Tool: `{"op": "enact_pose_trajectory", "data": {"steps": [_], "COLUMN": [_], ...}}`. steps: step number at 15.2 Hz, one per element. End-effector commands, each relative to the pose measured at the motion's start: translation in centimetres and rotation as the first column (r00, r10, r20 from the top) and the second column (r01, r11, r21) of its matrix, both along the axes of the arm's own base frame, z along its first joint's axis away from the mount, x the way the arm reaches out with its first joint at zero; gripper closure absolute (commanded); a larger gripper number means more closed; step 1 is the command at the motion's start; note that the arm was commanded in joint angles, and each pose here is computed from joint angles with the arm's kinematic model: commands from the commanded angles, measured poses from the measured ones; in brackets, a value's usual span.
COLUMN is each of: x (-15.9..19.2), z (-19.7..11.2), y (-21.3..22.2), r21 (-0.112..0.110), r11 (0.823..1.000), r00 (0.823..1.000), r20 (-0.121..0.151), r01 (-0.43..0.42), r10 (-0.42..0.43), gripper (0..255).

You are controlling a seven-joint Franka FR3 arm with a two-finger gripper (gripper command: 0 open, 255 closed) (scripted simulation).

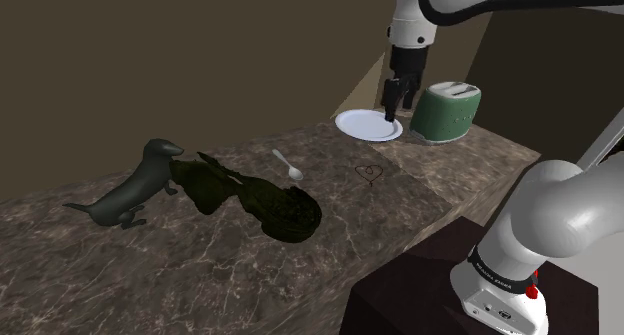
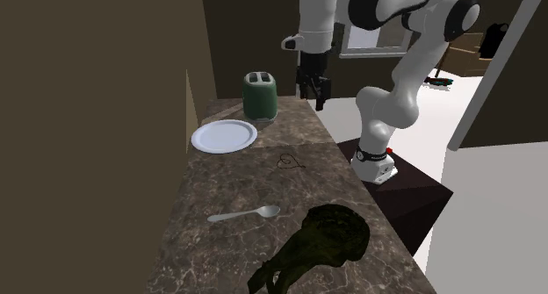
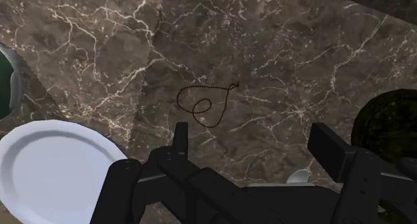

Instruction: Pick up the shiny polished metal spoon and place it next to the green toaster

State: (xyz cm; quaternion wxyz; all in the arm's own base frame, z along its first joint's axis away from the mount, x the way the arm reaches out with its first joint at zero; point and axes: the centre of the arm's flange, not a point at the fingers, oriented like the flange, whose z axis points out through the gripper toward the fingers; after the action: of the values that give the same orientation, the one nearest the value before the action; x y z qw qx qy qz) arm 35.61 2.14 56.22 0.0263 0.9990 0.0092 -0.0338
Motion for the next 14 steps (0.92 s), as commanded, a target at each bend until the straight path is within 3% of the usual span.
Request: {"op": "enact_pose_trajectory", "data": {"steps": [1, 14], "x": [1.8, 15.4], "z": [-1.2, -10.1], "y": [0.9, 5.5], "r21": [0.016, 0.110], "r11": [1.000, 0.983], "r00": [1.000, 0.989], "r20": [-0.003, -0.035], "r01": [0.021, 0.149], "r10": [-0.021, -0.146], "gripper": [0, 0]}}
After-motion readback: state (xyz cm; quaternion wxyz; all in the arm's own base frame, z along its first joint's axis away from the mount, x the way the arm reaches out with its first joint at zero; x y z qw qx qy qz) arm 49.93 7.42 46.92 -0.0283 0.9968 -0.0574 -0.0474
